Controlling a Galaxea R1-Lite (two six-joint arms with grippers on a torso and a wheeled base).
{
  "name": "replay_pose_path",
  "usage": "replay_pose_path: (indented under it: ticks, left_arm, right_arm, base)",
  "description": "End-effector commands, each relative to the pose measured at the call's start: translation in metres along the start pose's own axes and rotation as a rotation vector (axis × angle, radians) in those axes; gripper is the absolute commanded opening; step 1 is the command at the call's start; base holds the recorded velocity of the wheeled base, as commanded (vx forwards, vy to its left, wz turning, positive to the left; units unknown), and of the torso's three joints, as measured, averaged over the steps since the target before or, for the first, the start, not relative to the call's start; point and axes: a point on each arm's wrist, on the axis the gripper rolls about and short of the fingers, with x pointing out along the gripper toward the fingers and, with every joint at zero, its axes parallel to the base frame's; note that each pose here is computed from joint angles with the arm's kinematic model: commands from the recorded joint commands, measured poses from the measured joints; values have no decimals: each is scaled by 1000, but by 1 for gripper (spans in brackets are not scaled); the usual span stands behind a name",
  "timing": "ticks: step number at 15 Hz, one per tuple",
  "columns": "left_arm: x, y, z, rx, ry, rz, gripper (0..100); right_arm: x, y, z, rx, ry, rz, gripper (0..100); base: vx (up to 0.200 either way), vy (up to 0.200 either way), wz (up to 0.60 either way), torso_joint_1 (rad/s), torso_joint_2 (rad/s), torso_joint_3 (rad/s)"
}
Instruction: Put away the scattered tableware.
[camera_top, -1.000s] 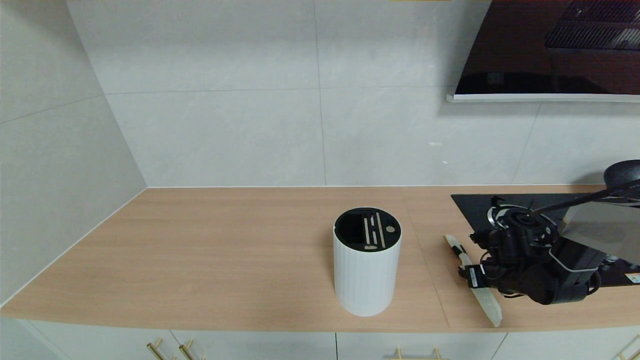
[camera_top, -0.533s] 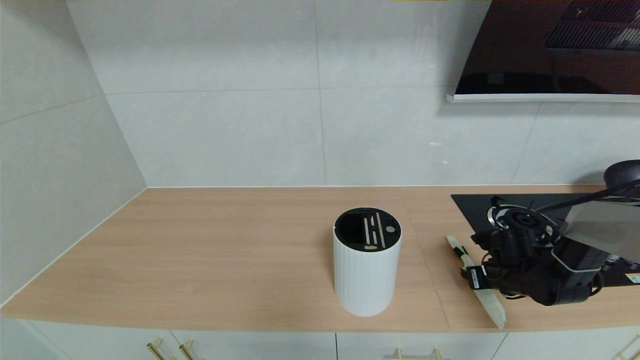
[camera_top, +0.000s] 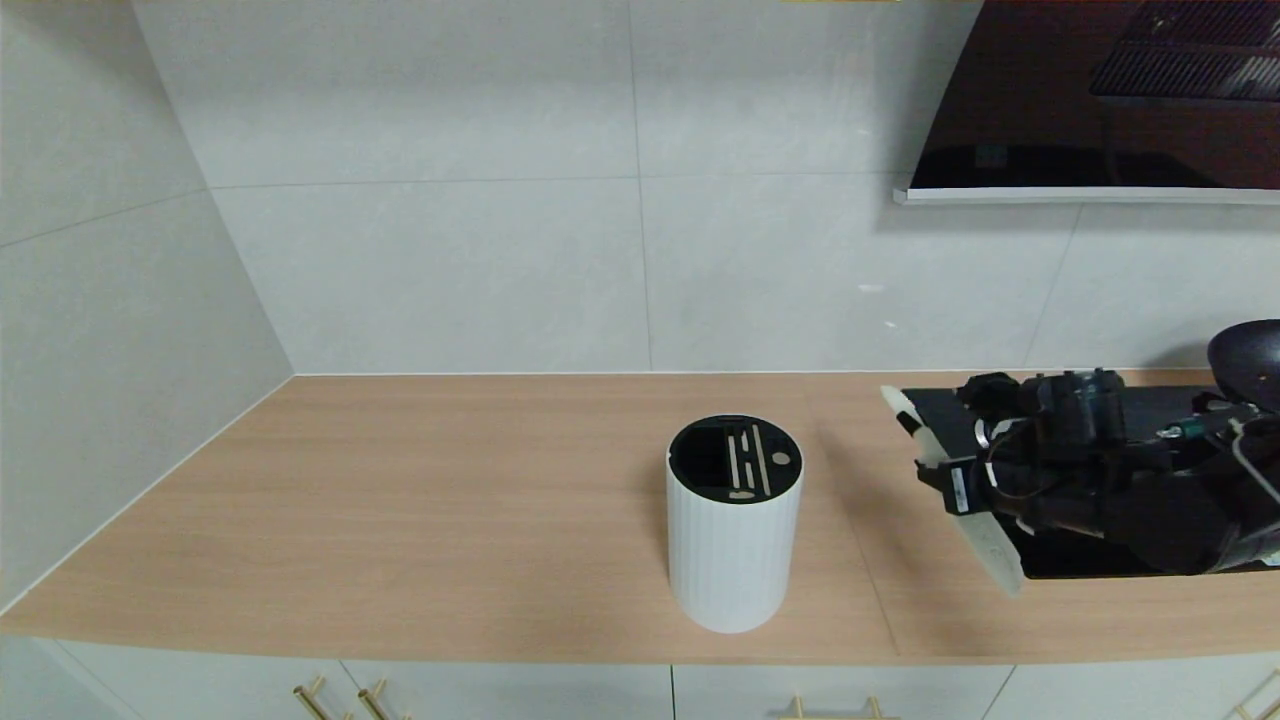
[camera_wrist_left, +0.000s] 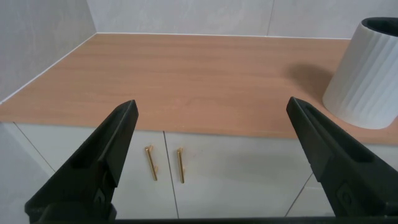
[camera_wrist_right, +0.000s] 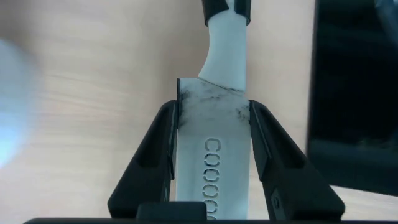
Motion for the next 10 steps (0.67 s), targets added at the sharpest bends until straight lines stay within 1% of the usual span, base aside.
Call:
replay_pose_path:
  ticks: [1,3,4,6,8,9,10]
  left_arm:
    - [0,0,0,5,0,0,100]
    - [0,0,0,8,0,-2,100]
    - [0,0,0,5,-2,-2,100]
    - [0,0,0,9,-2,-2,100]
    - [-2,0,6,3,-25,-11,100]
    - [-12,-2,33,-35,-102,-113,100]
    - [-17,-4,47,-45,-87,-236,100]
  right_arm:
    - [-61,25,48,-10,-199,72,0]
    - [-83,32,53,-15,-247,98,0]
    - [-92,34,55,-18,-267,108,0]
    - [-110,45,59,-32,-307,150,0]
    - [-117,50,60,-39,-324,170,0]
    - [-122,51,61,-39,-342,184,0]
    - [-125,50,63,-40,-355,190,0]
  base:
    - [0,0,0,0,0,0]
    - [0,0,0,0,0,0]
    - [0,0,0,0,0,0]
    - [0,0,0,0,0,0]
    - [0,0,0,0,0,0]
    - [0,0,0,0,0,0]
    - [0,0,0,0,0,0]
